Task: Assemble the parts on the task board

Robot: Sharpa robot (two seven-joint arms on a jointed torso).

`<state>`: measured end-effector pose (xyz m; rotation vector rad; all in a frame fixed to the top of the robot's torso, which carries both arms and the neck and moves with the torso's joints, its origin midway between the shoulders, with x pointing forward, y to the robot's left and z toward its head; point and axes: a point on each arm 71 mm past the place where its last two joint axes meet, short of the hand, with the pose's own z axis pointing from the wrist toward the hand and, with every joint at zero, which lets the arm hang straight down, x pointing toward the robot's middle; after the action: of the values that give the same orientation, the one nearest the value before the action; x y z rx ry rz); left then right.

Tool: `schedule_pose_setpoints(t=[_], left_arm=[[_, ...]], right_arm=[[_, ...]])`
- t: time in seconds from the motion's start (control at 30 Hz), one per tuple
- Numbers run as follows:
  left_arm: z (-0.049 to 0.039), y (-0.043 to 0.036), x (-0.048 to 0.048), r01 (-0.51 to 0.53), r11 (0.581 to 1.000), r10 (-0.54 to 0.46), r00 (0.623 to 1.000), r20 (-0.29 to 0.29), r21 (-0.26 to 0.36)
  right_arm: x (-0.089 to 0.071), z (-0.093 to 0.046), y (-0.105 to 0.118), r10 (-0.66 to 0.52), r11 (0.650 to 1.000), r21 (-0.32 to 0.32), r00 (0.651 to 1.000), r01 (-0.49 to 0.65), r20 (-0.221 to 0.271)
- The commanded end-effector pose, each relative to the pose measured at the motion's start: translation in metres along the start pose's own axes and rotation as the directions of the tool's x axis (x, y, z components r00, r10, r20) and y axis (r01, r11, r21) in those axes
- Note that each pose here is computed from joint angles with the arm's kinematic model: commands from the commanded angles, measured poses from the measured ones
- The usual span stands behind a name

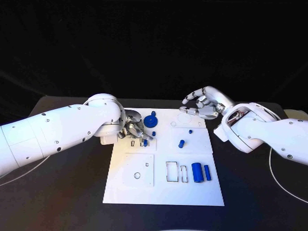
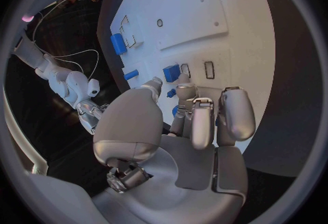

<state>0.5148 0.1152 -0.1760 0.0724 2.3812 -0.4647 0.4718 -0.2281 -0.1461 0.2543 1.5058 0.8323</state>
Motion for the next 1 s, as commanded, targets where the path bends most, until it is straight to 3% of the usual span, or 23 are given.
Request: schedule_pose_setpoints(t=[0.03,1.0], left_arm=[[0.0000,-0.0019,0.0025,-0.010,1.000,0.010,0.999,-0.033,0.006],[0.0015,-0.0052,0.0060,0.000,1.000,0.001,0.997,-0.073,0.018]], right_arm=[[0.0016,0.0000,0.0002,-0.009,1.000,-0.004,1.000,0.009,-0.016],[0.0035,0.0006,0.0006,-0.007,1.000,-0.005,1.000,0.006,-0.020]])
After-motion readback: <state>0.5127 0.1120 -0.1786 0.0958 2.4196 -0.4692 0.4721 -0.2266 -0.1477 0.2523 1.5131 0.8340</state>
